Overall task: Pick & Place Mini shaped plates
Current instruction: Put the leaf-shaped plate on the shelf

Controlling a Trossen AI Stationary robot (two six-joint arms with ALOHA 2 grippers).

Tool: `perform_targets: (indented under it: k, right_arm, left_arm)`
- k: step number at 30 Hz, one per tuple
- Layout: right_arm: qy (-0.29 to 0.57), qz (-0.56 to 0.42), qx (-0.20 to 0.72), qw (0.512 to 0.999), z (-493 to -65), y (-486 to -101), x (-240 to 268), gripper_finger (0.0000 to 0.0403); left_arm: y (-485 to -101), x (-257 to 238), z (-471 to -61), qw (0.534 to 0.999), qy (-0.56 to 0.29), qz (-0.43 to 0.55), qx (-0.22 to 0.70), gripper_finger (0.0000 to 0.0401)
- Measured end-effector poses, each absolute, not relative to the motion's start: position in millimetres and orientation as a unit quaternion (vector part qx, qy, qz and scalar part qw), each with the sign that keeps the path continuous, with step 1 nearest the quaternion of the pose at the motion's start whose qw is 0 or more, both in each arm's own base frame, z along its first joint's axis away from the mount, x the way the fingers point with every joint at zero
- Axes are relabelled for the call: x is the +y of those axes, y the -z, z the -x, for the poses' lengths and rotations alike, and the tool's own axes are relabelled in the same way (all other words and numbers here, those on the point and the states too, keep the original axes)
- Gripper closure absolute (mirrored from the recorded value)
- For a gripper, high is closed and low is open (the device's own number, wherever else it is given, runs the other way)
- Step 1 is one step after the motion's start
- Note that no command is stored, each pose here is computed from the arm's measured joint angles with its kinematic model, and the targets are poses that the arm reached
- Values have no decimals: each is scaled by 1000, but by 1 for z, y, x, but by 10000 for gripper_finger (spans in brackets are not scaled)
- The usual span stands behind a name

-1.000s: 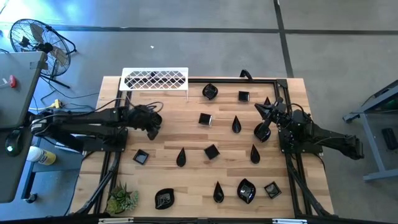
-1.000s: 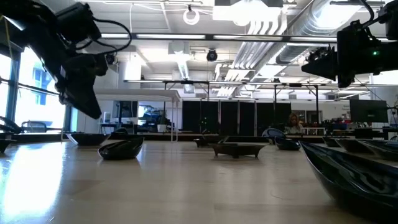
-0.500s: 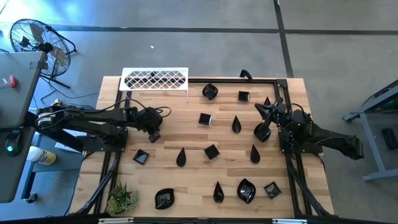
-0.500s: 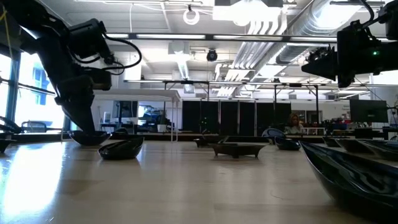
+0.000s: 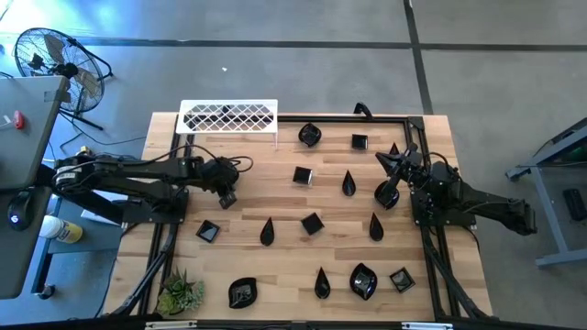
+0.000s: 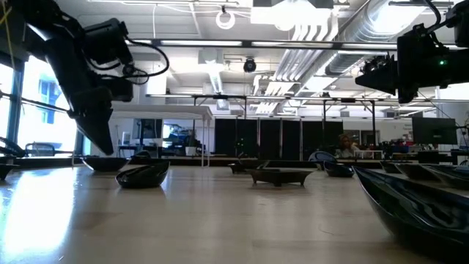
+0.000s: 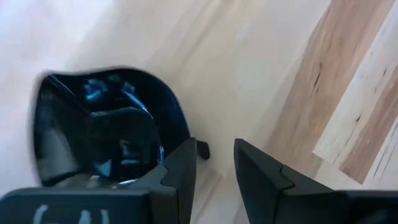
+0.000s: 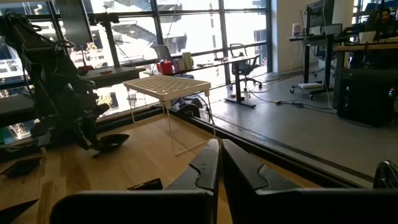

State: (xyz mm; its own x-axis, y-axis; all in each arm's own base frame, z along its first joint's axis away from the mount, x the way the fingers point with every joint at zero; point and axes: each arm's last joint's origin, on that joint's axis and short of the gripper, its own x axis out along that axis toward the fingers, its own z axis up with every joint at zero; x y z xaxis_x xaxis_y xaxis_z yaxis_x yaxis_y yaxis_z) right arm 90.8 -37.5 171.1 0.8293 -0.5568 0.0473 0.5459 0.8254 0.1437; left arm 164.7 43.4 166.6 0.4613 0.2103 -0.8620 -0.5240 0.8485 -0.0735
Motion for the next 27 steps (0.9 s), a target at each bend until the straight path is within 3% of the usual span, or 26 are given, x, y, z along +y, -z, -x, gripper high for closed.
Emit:
perform_targets:
  k: [6, 27]
  right_arm:
    - [289, -62, -43, 954, -91, -171, -37, 391]
    - [289, -62, -44, 954, -91, -171, -37, 391]
  left_arm:
    - [-183, 45, -167, 832, -224, 141, 488, 294]
    - [-154, 49, -179, 785, -231, 114, 563, 282]
